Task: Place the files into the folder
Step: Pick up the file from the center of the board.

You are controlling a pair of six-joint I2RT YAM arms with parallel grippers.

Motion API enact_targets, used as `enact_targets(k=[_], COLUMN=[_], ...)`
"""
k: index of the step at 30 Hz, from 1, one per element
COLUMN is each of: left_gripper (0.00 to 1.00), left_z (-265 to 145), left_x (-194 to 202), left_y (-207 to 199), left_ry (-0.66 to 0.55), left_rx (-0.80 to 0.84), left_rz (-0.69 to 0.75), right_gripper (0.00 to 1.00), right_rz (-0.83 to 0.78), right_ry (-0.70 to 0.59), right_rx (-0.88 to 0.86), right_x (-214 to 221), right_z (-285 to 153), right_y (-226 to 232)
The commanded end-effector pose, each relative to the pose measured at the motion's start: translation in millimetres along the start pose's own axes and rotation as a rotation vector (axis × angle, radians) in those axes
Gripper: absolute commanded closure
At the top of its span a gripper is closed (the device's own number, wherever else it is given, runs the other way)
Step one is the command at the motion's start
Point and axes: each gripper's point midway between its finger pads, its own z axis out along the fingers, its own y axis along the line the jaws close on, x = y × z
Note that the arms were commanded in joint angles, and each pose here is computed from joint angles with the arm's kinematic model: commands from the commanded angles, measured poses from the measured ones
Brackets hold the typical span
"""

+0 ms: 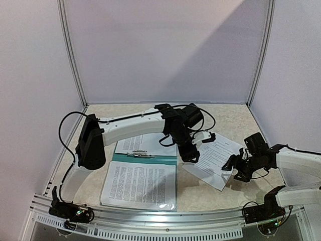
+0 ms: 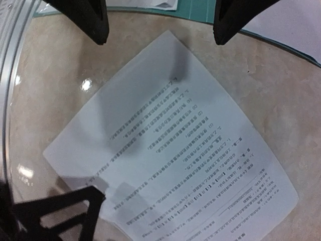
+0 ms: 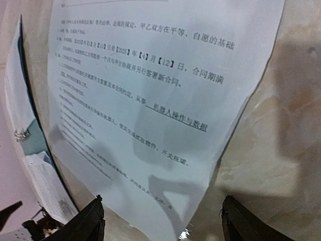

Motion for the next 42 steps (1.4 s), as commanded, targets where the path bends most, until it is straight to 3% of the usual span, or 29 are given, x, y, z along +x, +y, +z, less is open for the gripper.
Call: enact_targets(k=[1, 8, 18, 21, 27, 28, 32, 37, 42], left_gripper=[0.28, 0.37, 0.37, 0.38, 0.39, 0.39, 0.36, 0.26, 0.14], left_z=[15.0, 88.7, 108.1, 107.9, 101.5, 95.9, 41.4, -92.7, -213.2], left_x=[-14.1, 24.3, 31.7, 31.1, 25.8, 21.7, -9.7, -50.8, -32.0], left_y=[-26.4, -35.5, -41.1, -40.9, -40.9, -40.4, -34.3, -14.3, 22.9], left_ry=[-0.022, 0.100, 0.123, 0.120, 0.105, 0.095, -0.003, -0.218, -0.305], left_rx=[0.152, 0.245, 0.296, 0.305, 0.324, 0.328, 0.331, 0.231, 0.020], left_rz=[-0.198, -0.486, -0.529, -0.532, -0.527, -0.518, -0.397, -0.117, 0.067], right_gripper=[0.21, 0.30, 0.44, 0.56, 0.97, 1.00, 1.00, 1.00, 1.00], right_rz=[0.139, 0.228, 0.257, 0.255, 0.242, 0.236, 0.101, -0.222, -0.642], right_ry=[-0.010, -0.081, -0.139, -0.163, -0.216, -0.224, -0.289, -0.357, -0.349], right_rx=[-0.065, -0.122, -0.220, -0.260, -0.276, -0.272, -0.196, -0.091, -0.030], right_x=[7.0, 3.2, -6.9, -13.4, -25.7, -27.6, -44.6, -74.1, -82.2], right_z=[16.3, 16.5, 14.8, 11.5, 1.3, -1.9, -31.2, -97.7, -166.1], right_y=[-13.6, -20.6, -10.8, -2.6, 6.1, 7.6, 21.4, 67.6, 150.1])
